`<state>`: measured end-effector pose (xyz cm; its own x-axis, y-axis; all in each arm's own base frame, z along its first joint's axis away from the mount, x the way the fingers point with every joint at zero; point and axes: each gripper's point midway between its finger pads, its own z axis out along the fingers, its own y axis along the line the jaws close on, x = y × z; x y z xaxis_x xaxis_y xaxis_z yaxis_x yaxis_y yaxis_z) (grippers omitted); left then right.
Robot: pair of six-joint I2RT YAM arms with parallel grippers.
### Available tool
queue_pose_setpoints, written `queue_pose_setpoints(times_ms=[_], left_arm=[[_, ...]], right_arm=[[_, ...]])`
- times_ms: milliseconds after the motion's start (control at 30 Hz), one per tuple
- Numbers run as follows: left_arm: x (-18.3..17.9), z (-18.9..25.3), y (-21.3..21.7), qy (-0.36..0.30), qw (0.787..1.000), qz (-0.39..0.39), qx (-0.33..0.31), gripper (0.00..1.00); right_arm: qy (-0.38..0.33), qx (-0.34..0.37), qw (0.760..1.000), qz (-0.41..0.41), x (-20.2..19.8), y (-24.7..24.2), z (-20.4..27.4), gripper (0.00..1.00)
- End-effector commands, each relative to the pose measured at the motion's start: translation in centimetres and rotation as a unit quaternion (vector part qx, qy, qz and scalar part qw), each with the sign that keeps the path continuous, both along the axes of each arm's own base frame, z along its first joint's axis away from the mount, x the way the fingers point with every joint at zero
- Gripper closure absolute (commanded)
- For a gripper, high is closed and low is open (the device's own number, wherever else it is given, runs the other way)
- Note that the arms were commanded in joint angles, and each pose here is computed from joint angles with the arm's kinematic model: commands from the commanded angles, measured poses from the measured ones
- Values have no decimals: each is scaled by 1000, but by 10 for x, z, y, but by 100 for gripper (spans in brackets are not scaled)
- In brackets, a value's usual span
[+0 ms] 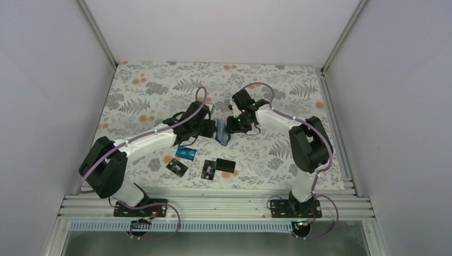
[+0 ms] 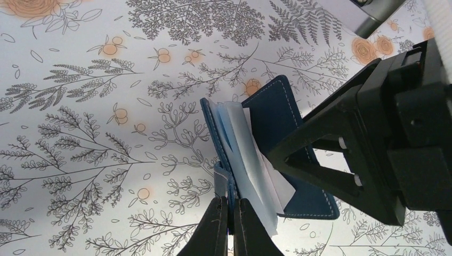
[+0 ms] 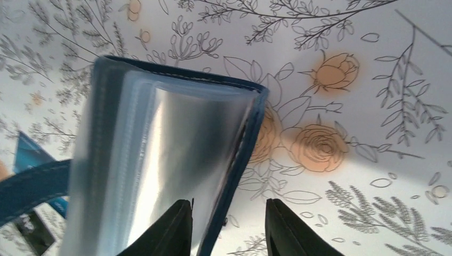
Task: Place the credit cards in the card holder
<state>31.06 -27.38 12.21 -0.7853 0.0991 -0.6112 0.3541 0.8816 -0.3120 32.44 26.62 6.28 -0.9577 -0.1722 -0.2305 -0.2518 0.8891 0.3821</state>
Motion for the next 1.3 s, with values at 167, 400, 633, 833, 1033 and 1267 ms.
queue_pose_setpoints(times_ms=[167, 400, 633, 833, 1033, 1267], left_arm=[[3, 17, 7, -23, 1000, 12, 8, 98], [-1, 2, 19, -14, 999, 24, 31, 98], [-9, -35, 47, 16, 996, 54, 70, 98], [-14, -65, 74, 44, 991, 85, 95, 98], [-11, -57, 70, 43, 992, 84, 87, 98], [-11, -45, 70, 37, 992, 83, 87, 96]], right_arm=[[-11, -53, 998, -15, -5, -29, -11, 68], [3, -35, 999, -24, -17, -42, -26, 75], [17, -20, 999, -33, -29, -50, -42, 79], [15, -1, 1000, -26, -30, -46, -37, 81], [15, 9, 1000, -21, -29, -41, -29, 81], [-8, -29, 999, -35, -25, -57, -17, 61]])
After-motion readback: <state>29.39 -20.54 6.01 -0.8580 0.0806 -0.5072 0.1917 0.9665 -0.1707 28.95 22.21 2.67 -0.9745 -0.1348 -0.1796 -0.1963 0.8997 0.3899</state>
